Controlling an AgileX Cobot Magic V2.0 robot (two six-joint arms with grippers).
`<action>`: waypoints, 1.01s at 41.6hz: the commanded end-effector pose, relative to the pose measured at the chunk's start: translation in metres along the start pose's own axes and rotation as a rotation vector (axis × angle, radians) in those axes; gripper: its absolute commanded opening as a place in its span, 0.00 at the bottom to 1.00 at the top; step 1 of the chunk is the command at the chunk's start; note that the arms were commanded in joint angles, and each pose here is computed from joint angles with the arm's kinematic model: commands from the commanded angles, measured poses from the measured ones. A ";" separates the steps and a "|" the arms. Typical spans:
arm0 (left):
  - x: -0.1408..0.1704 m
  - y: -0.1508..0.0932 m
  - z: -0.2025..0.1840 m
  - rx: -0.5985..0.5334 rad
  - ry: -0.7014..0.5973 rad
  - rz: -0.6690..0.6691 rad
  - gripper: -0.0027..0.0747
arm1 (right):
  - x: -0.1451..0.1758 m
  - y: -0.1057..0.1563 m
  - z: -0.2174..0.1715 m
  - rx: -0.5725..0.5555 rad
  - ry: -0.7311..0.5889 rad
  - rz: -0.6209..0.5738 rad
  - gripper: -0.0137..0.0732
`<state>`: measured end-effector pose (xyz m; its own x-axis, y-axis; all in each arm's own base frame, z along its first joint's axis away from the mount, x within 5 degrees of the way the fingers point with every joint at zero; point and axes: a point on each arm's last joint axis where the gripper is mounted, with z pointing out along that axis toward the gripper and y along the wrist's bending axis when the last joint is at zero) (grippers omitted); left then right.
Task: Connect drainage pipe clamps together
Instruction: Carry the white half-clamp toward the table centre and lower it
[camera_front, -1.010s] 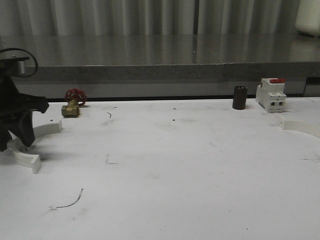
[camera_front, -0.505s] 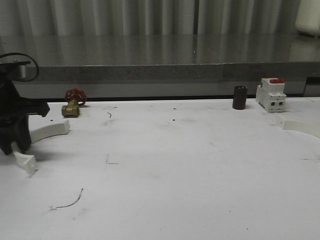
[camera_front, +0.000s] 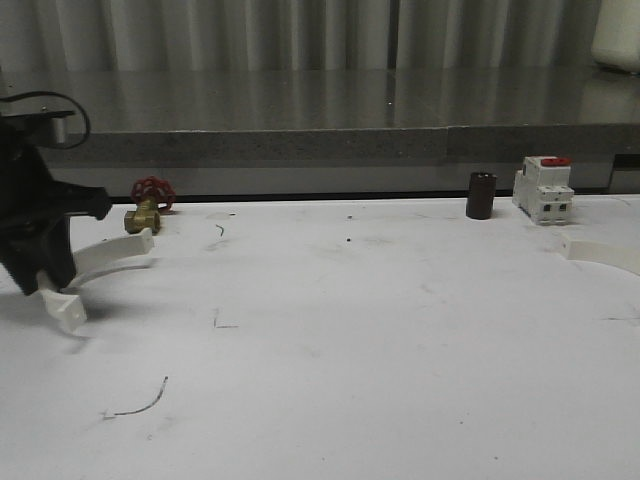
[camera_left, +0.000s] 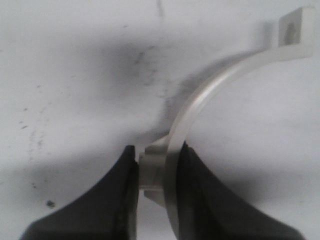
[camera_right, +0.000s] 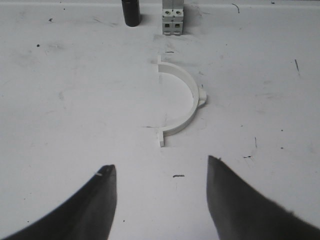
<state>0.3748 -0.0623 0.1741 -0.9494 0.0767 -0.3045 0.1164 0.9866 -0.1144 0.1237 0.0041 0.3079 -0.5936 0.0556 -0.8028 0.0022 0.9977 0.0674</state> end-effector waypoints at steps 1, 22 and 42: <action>-0.019 -0.035 -0.043 0.003 -0.117 0.025 0.01 | -0.015 0.000 -0.005 0.005 -0.091 -0.009 0.66; -0.035 -0.188 -0.079 -0.047 -0.208 0.103 0.01 | -0.015 0.000 -0.005 0.005 -0.091 -0.009 0.66; -0.032 -0.244 -0.021 -0.052 -0.138 -0.082 0.01 | -0.015 0.000 -0.005 0.005 -0.091 -0.009 0.66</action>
<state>0.3719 -0.3025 0.1988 -0.9322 0.0312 -0.3606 0.0524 0.9974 -0.0492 0.1237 0.0041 0.3079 -0.5936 0.0556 -0.8028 0.0022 0.9977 0.0674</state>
